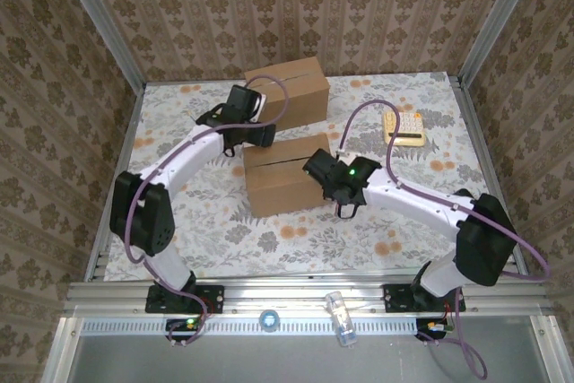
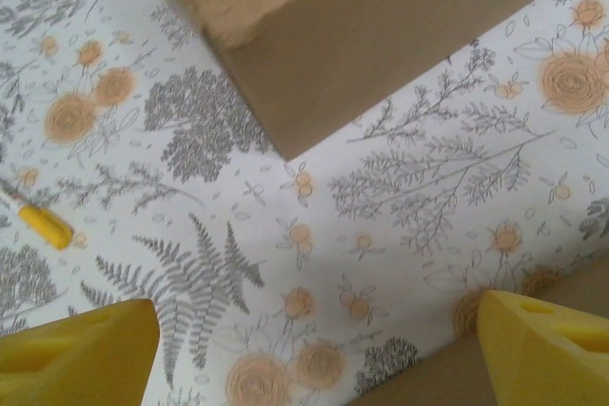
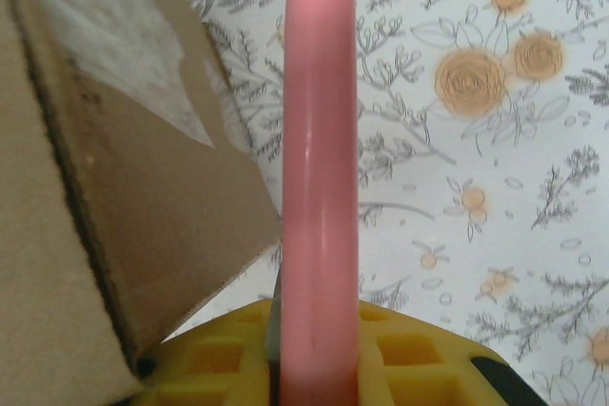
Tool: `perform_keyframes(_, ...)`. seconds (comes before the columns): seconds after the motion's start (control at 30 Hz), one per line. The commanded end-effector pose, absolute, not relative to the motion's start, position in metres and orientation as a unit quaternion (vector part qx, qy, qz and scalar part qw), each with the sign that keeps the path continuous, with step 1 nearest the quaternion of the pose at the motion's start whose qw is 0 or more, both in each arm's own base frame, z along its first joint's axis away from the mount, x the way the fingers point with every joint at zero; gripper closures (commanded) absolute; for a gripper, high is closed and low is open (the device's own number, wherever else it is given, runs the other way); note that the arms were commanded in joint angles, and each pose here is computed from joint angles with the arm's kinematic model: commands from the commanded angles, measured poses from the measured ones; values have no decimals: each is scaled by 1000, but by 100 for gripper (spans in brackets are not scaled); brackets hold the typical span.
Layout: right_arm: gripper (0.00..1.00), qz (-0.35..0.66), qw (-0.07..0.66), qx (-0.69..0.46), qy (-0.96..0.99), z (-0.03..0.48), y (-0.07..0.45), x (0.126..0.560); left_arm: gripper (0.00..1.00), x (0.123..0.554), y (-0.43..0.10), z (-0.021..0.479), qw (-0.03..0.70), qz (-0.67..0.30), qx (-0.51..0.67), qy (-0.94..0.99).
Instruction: Unpack the express box
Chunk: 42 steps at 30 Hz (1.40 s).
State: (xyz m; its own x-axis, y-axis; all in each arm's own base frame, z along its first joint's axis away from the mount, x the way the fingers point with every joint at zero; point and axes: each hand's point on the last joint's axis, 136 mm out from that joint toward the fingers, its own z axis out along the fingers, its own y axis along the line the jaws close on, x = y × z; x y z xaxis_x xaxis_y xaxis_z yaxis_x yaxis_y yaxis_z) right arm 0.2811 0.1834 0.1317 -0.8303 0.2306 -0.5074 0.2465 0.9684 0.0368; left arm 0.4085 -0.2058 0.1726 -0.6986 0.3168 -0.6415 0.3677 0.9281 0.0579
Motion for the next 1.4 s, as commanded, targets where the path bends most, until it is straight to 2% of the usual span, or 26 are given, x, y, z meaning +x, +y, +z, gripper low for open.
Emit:
perform_keyframes(0.0,100,36,298,100,949,152,209,319,14,369,-192,155,284,-30,188,940)
perform_keyframes(0.5,100,130,294,-41,946,164,284,400,14,278,-160,168,286,-71,119,948)
perform_keyframes(0.83,100,187,266,-131,937,162,335,424,13,244,-162,168,287,-103,105,947)
perform_keyframes(1.13,100,161,265,-121,943,153,329,438,11,236,-173,169,284,-117,109,945)
perform_keyframes(1.37,100,97,307,-66,944,178,274,453,7,233,-172,192,299,-114,119,940)
